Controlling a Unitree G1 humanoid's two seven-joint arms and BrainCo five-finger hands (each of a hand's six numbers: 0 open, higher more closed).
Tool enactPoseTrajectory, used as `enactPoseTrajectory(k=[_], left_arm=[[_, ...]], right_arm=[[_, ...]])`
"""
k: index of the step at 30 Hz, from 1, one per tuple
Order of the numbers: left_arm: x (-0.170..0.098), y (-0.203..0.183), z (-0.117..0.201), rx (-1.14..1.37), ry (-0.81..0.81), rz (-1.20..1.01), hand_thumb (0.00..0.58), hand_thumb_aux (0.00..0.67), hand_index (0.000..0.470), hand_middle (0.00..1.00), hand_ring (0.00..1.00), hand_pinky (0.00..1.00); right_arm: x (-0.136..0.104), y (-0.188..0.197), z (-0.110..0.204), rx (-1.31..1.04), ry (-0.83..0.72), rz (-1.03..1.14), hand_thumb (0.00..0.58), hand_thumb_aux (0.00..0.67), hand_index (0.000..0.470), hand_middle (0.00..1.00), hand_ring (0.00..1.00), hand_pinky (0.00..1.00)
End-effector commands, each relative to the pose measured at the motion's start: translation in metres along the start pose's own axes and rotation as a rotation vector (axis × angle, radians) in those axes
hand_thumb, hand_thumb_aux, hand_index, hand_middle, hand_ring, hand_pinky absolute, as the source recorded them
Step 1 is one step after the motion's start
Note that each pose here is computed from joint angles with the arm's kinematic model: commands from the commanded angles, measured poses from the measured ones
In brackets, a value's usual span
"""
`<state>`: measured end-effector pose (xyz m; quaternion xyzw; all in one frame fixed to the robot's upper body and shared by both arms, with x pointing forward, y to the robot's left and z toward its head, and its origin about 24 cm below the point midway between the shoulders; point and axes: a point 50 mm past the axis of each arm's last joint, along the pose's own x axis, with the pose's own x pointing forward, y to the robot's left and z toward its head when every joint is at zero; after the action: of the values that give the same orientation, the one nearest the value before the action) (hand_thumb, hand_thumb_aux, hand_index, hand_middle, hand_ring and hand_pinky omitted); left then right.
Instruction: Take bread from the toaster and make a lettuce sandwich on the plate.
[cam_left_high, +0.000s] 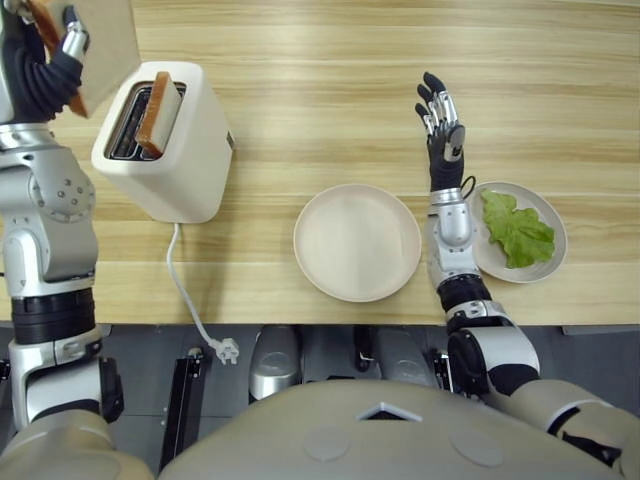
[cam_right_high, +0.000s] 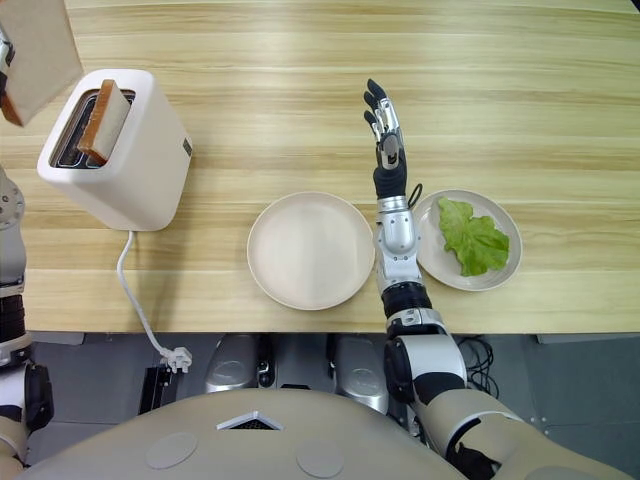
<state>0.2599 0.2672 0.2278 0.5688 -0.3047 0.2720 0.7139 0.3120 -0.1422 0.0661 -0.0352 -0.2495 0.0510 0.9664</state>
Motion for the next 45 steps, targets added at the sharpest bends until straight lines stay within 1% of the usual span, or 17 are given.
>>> enactPoseTrajectory(k=[1,4,5,8,11,12,13,15,18,21,23,29,32,35,43,44,45], left_arm=[[0.005,0.007,0.036,-0.126,-0.122,0.009,0.580,0.670,0.460,1.00,1.00,1.00],[0.001,-0.001,0.055,-0.306,-0.151,-0.058,0.580,0.670,0.460,1.00,1.00,1.00],[-0.005,-0.010,0.067,-0.413,-0.160,-0.116,0.580,0.670,0.460,1.00,1.00,1.00],[-0.019,-0.032,0.089,-0.603,-0.170,-0.244,0.580,0.670,0.460,1.00,1.00,1.00],[-0.041,-0.071,0.112,-0.833,-0.105,-0.451,0.580,0.670,0.460,1.00,1.00,1.00],[-0.046,-0.078,0.117,-0.888,-0.085,-0.500,0.580,0.670,0.460,1.00,1.00,1.00],[-0.054,-0.087,0.120,-0.924,-0.063,-0.551,0.580,0.670,0.460,1.00,1.00,1.00],[-0.081,-0.110,0.129,-1.020,0.022,-0.692,0.580,0.670,0.460,1.00,1.00,1.00],[-0.117,-0.133,0.140,-1.110,0.132,-0.841,0.580,0.670,0.460,1.00,1.00,1.00],[-0.142,-0.147,0.153,-1.151,0.183,-0.953,0.580,0.670,0.460,1.00,1.00,1.00],[-0.155,-0.154,0.160,-1.172,0.209,-1.013,0.580,0.670,0.460,1.00,1.00,1.00],[-0.174,-0.163,0.160,-1.119,0.206,-1.134,0.580,0.670,0.460,1.00,1.00,1.00],[-0.179,-0.163,0.151,-1.058,0.195,-1.173,0.580,0.670,0.460,1.00,1.00,1.00],[-0.178,-0.164,0.141,-1.021,0.203,-1.178,0.580,0.670,0.460,1.00,1.00,1.00],[-0.182,-0.165,0.137,-0.949,0.192,-1.191,0.580,0.670,0.460,1.00,1.00,1.00],[-0.182,-0.165,0.137,-0.928,0.177,-1.197,0.580,0.659,0.453,1.00,1.00,1.00],[-0.182,-0.165,0.137,-0.908,0.162,-1.208,0.519,0.452,0.310,1.00,1.00,1.00]], right_arm=[[0.007,-0.014,0.007,-0.040,-0.047,-0.053,0.000,0.000,0.000,0.00,0.00,0.00],[0.012,-0.027,0.014,-0.070,-0.087,-0.099,0.000,0.000,0.000,0.00,0.00,0.00],[0.015,-0.035,0.018,-0.091,-0.106,-0.121,0.000,0.000,0.000,0.00,0.00,0.00],[0.019,-0.054,0.026,-0.148,-0.143,-0.168,0.000,0.000,0.000,0.00,0.00,0.00],[0.020,-0.080,0.034,-0.227,-0.166,-0.220,0.000,0.000,0.000,0.00,0.00,0.00],[0.019,-0.084,0.035,-0.242,-0.168,-0.229,0.000,0.000,0.000,0.00,0.00,0.00],[0.019,-0.090,0.036,-0.257,-0.168,-0.242,0.000,0.000,0.000,0.00,0.00,0.00],[0.017,-0.101,0.041,-0.286,-0.178,-0.260,0.000,0.000,0.000,0.00,0.00,0.00],[0.014,-0.107,0.046,-0.331,-0.194,-0.249,0.000,0.000,0.000,0.00,0.00,0.00],[0.011,-0.111,0.046,-0.359,-0.179,-0.238,0.000,0.000,0.000,0.00,0.00,0.00],[0.009,-0.113,0.045,-0.372,-0.166,-0.234,0.000,0.000,0.000,0.00,0.00,0.00],[0.006,-0.116,0.045,-0.413,-0.162,-0.216,0.000,0.000,0.000,0.00,0.00,0.00],[0.007,-0.117,0.046,-0.422,-0.163,-0.213,0.000,0.000,0.000,0.00,0.00,0.00],[0.006,-0.118,0.046,-0.427,-0.162,-0.218,0.000,0.000,0.000,0.00,0.00,0.00],[0.004,-0.118,0.045,-0.439,-0.152,-0.211,0.000,0.000,0.000,0.00,0.00,0.00],[0.004,-0.119,0.045,-0.442,-0.151,-0.211,0.000,0.000,0.000,0.00,0.00,0.00],[0.004,-0.120,0.045,-0.445,-0.152,-0.212,0.000,0.000,0.000,0.00,0.00,0.00]])
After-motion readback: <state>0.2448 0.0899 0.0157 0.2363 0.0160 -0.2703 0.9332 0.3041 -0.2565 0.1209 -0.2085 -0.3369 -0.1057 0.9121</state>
